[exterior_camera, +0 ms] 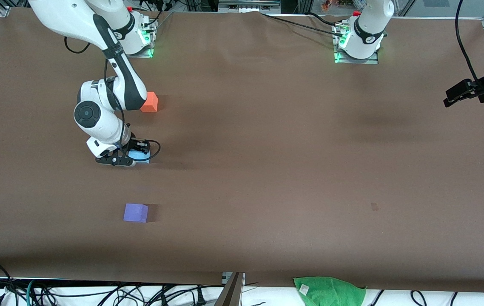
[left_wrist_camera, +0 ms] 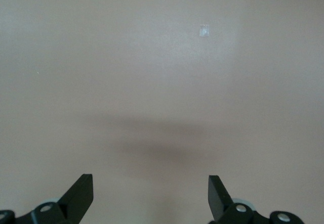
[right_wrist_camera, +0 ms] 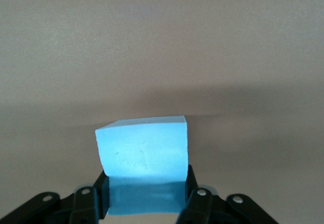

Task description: Place blue block between orange and purple blocks

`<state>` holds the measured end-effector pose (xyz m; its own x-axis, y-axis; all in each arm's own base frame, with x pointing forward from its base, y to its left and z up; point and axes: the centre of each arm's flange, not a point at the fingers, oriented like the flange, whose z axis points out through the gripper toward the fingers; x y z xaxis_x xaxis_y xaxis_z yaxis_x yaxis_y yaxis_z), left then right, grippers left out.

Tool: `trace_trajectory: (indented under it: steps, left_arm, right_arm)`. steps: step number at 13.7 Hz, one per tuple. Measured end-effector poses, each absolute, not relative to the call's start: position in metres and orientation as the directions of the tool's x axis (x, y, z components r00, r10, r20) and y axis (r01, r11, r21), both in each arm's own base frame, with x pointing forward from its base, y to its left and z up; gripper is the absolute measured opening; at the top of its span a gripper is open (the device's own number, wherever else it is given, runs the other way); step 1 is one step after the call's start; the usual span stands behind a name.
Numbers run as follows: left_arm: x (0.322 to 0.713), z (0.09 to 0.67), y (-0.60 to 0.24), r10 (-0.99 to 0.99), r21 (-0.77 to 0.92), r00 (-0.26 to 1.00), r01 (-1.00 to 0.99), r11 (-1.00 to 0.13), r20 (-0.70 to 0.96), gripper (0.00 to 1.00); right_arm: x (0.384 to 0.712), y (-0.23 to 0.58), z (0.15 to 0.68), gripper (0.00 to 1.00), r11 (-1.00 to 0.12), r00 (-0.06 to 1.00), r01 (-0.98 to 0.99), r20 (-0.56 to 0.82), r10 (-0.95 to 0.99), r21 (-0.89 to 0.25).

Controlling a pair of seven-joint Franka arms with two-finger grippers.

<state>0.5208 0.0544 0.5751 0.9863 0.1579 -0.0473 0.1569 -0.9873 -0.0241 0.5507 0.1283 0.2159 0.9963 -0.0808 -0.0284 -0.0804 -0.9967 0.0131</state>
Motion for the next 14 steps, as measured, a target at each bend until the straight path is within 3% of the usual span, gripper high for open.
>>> trace_trajectory:
  steps: [1,5,11,14]
  left_arm:
    - [0.521,0.575,0.054,0.158,-0.024,0.986,0.157,-0.987,-0.047,1.0]
    - [0.521,0.575,0.054,0.158,-0.024,0.986,0.157,-0.987,-0.047,1.0]
    - [0.521,0.575,0.054,0.158,-0.024,0.986,0.157,-0.987,-0.048,1.0]
    - [0.521,0.575,0.054,0.158,-0.024,0.986,0.157,-0.987,-0.048,1.0]
  right_arm:
    - [0.551,0.128,0.216,0.62,-0.997,0.996,-0.081,-0.027,-0.081,0.013]
    - [0.568,0.122,0.249,0.99,-0.996,0.995,-0.092,-0.028,-0.093,0.011]
    - [0.621,0.068,0.398,1.0,-0.998,0.99,0.06,-0.131,0.058,0.016]
    - [0.625,0.049,0.482,1.0,-0.995,0.979,0.102,-0.18,0.099,0.007]
